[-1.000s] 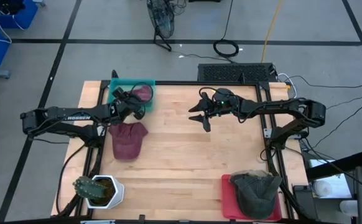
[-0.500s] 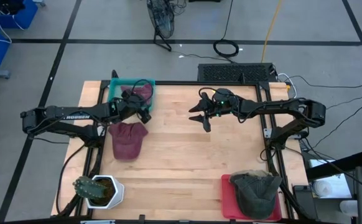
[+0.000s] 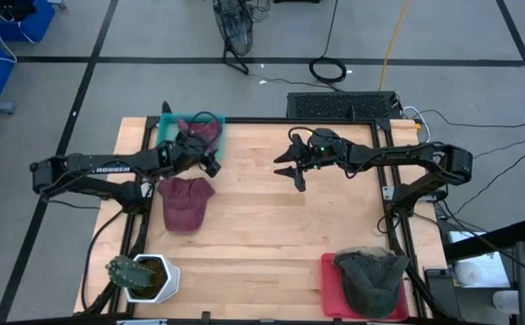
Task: Pick & Place hat
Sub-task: Put the right red cap into the blue bin, then put the red cap into the blue bin
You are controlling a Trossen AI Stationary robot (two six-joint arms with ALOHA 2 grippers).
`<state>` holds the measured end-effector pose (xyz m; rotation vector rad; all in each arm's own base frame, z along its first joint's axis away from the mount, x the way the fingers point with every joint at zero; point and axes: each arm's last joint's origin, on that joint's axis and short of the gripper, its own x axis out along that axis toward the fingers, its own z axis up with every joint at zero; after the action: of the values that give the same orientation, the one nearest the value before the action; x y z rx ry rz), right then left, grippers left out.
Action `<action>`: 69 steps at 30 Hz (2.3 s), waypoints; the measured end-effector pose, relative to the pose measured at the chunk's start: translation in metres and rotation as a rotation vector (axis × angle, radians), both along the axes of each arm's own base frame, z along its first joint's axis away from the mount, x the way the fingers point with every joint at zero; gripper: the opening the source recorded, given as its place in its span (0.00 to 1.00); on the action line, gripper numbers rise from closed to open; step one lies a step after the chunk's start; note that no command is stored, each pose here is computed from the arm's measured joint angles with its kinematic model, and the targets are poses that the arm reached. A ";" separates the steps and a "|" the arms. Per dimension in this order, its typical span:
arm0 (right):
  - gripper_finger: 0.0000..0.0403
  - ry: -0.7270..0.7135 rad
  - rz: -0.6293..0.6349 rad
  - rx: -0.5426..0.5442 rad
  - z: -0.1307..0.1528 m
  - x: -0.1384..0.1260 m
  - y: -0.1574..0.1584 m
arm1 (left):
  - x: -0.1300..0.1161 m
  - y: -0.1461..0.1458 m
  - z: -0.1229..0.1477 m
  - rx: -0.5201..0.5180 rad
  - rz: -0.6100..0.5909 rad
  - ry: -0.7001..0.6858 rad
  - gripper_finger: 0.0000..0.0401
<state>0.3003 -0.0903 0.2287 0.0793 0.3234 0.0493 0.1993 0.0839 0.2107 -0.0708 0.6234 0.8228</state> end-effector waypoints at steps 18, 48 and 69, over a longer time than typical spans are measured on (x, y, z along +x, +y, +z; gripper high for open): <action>0.38 -0.008 0.000 -0.003 0.001 0.000 0.000 | 0.004 0.056 -0.056 -0.157 0.291 0.061 0.24; 0.38 -0.072 -0.009 -0.007 -0.008 -0.005 0.001 | -0.015 0.049 -0.021 -0.022 0.259 0.092 0.22; 0.38 -0.043 -0.005 0.010 -0.010 -0.006 0.002 | -0.016 -0.068 0.028 -0.138 -0.422 -0.141 0.22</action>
<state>0.2948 -0.0883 0.2184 0.0894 0.2798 0.0474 0.1831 0.0155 0.2389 -0.1170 0.5358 0.3630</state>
